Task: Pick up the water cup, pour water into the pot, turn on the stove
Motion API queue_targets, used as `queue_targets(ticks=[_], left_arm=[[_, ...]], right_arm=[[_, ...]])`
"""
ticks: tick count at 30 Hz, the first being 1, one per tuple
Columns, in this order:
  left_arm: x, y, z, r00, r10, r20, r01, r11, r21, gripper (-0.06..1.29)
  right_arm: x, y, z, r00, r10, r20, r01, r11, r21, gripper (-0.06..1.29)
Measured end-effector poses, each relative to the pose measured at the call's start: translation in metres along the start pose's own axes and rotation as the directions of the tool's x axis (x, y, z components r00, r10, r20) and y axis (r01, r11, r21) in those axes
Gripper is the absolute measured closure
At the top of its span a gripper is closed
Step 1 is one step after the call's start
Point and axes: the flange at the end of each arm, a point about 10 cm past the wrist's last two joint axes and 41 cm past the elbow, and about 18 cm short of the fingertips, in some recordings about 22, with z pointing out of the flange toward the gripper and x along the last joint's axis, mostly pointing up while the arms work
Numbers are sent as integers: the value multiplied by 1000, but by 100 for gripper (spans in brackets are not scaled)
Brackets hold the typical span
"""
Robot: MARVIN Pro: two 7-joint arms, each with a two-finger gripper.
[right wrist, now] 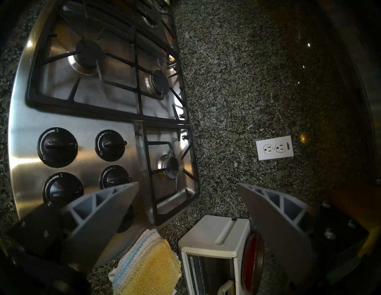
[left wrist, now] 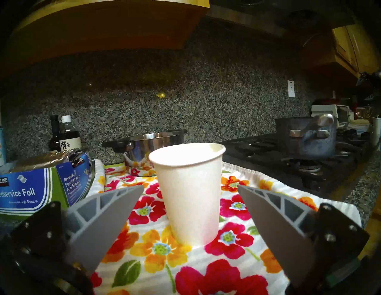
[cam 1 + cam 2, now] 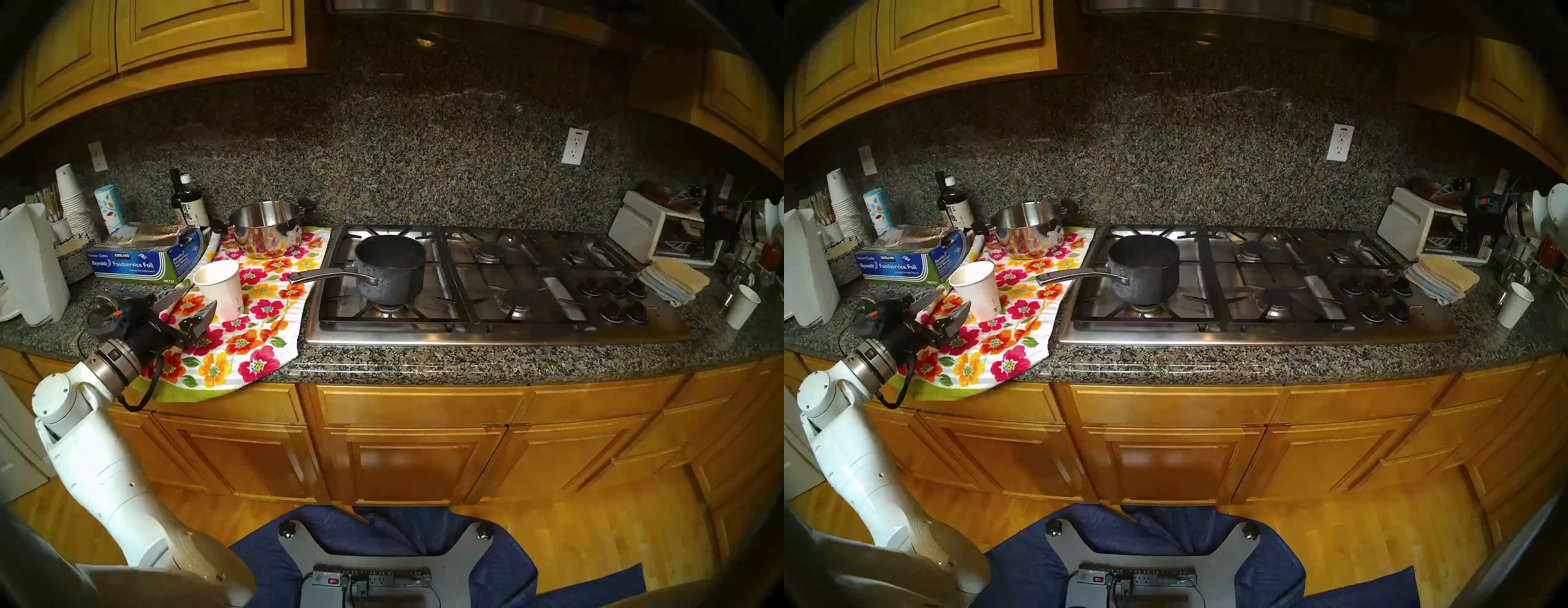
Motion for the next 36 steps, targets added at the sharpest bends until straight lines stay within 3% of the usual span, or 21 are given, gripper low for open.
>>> queue_targets(ticks=[36], left_arm=[[-18, 5, 42, 1000, 15, 0, -15, 1000, 1, 0]], right_arm=[[0, 0, 0, 1000, 0, -1, 0, 1000, 1, -1]])
